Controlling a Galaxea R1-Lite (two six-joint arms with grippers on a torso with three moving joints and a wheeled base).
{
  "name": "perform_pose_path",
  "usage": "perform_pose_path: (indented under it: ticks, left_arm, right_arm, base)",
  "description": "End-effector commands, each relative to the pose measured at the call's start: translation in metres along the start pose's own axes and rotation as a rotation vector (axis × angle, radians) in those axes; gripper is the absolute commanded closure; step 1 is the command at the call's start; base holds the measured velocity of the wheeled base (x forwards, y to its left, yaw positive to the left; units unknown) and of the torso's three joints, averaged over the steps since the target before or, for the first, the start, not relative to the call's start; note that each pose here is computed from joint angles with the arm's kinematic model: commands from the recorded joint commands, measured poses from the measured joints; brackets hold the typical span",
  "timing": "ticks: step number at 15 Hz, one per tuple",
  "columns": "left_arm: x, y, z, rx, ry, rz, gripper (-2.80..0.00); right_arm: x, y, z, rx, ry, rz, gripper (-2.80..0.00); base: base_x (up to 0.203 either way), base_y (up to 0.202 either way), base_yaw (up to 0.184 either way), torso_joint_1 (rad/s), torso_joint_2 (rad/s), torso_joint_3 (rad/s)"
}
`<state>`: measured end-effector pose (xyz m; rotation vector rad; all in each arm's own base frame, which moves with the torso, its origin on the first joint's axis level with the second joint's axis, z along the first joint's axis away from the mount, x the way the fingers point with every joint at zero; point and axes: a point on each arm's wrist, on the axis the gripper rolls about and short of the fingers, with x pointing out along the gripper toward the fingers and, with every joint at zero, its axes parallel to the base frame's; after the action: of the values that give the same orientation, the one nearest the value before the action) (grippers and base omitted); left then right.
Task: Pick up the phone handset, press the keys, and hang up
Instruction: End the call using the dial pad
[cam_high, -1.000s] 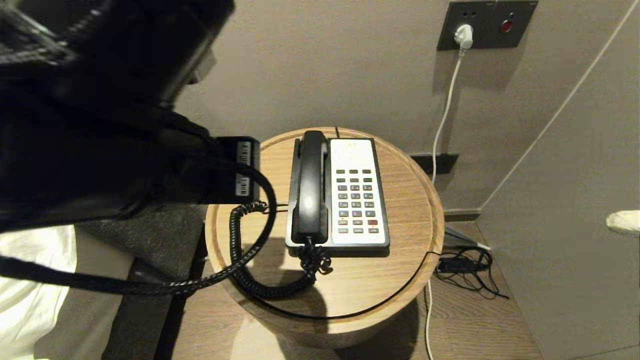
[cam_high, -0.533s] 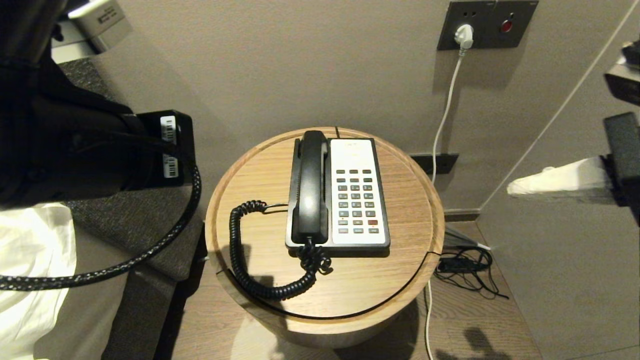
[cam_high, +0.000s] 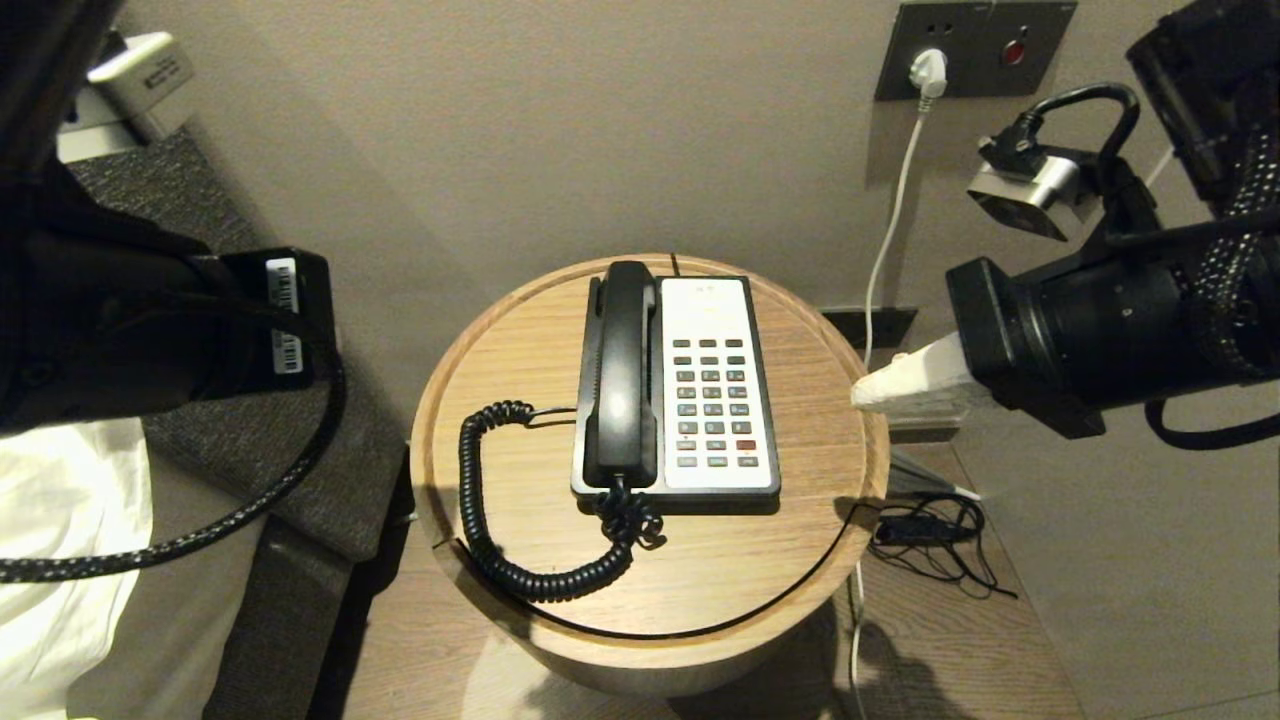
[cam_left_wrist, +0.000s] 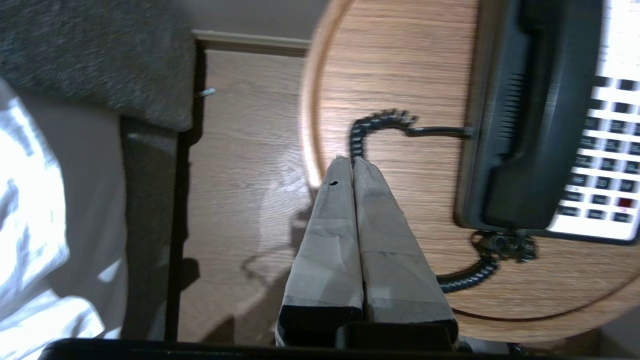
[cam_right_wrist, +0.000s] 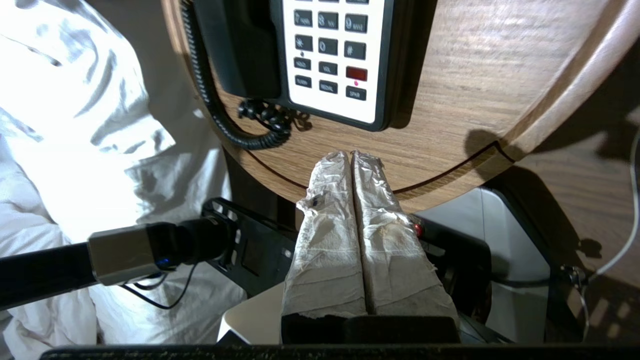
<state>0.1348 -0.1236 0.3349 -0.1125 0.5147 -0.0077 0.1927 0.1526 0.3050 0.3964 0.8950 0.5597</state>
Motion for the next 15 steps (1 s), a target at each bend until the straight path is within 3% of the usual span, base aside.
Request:
perform_pose_path:
  ticks: [1, 15]
  left_arm:
    - [-0.005, 0.015, -0.002, -0.022, -0.004, 0.024, 0.00]
    - [-0.008, 0.024, -0.001, -0.039, -0.013, 0.031, 0.00]
  right_arm:
    - [0.013, -0.002, 0.000, 0.010, 0.034, -0.019, 0.00]
    - [0.077, 0.002, 0.008, -0.009, 0.136, -0.056, 0.00]
  base:
    - [0.000, 0.000, 0.000, 0.000, 0.00, 0.000]
    - [0.000, 0.000, 0.000, 0.000, 0.00, 0.000]
